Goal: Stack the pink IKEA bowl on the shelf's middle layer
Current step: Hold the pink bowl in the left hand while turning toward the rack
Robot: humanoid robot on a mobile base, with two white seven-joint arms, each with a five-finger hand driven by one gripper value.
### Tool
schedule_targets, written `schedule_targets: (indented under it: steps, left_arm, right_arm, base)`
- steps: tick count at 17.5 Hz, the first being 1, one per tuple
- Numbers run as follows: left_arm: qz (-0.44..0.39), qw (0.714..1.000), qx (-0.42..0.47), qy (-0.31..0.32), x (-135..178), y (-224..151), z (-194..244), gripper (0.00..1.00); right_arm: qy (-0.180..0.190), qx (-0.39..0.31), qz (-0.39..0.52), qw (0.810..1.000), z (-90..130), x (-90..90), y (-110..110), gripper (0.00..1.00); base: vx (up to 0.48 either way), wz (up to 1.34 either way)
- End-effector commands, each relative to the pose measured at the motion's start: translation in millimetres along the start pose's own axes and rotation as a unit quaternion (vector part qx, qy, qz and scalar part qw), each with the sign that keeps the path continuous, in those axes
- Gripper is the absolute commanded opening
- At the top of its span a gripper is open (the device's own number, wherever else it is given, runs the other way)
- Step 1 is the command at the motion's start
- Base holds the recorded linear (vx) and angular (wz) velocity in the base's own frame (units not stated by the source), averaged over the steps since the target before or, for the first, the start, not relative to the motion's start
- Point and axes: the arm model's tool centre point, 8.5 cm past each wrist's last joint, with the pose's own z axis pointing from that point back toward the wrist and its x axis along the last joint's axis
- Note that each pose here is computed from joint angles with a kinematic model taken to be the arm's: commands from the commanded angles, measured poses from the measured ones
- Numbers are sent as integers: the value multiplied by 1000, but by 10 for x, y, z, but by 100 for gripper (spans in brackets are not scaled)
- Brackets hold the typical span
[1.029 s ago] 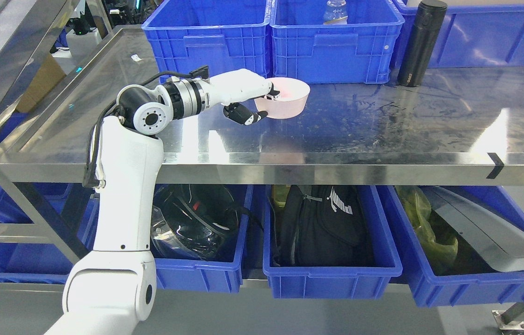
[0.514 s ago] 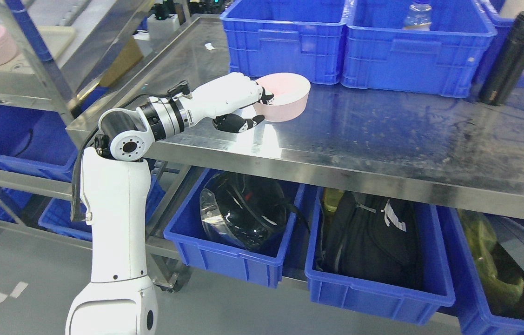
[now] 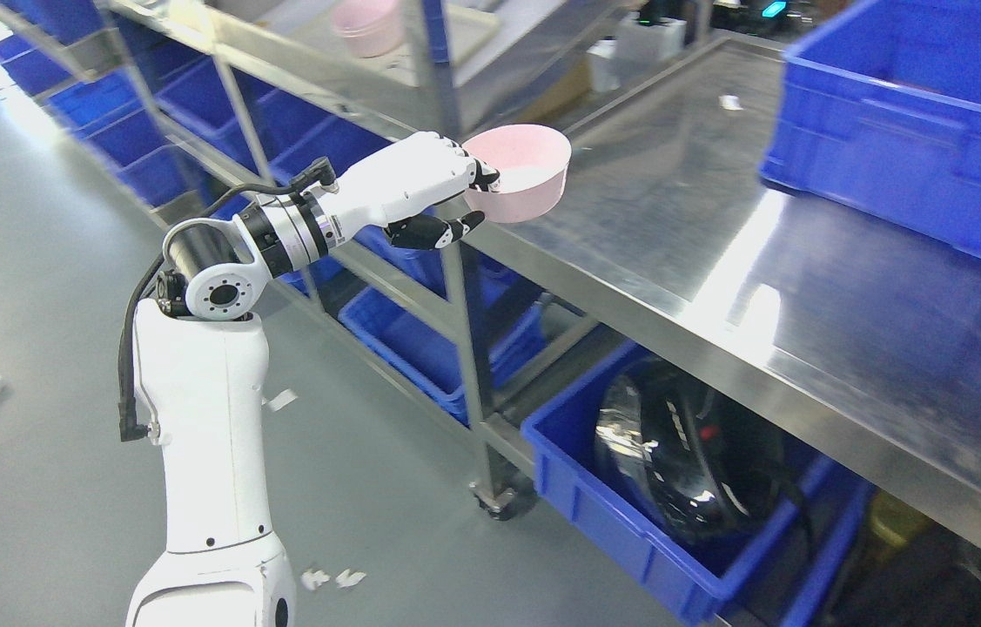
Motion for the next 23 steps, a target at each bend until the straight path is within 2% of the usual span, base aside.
schedule_targets:
  steps: [1, 4, 8, 16, 23]
  left_arm:
    - [-24, 1000, 16, 8, 21, 141, 126, 1]
    - [-23, 999, 19, -17, 119, 142, 41, 2]
    - [-27, 996, 9, -83, 414, 108, -209, 2]
    - [-25, 996, 7, -84, 422, 85, -212, 2]
    - [-22, 996, 6, -83, 430, 47, -195, 3]
  right_arm:
    - [-6, -8, 1, 1000, -5, 29, -113, 100]
    - [-6, -8, 1, 1000, -4, 19, -112, 100]
    - [-6, -8, 1, 1000, -4, 19, -112, 100]
    - [-6, -8, 1, 1000, -4, 19, -112, 100]
    - [-6, -8, 1, 1000, -5, 29, -113, 100]
  base:
    - [192, 1319]
    - [210, 1379]
    - [200, 1187]
    - [242, 775]
    - [356, 214]
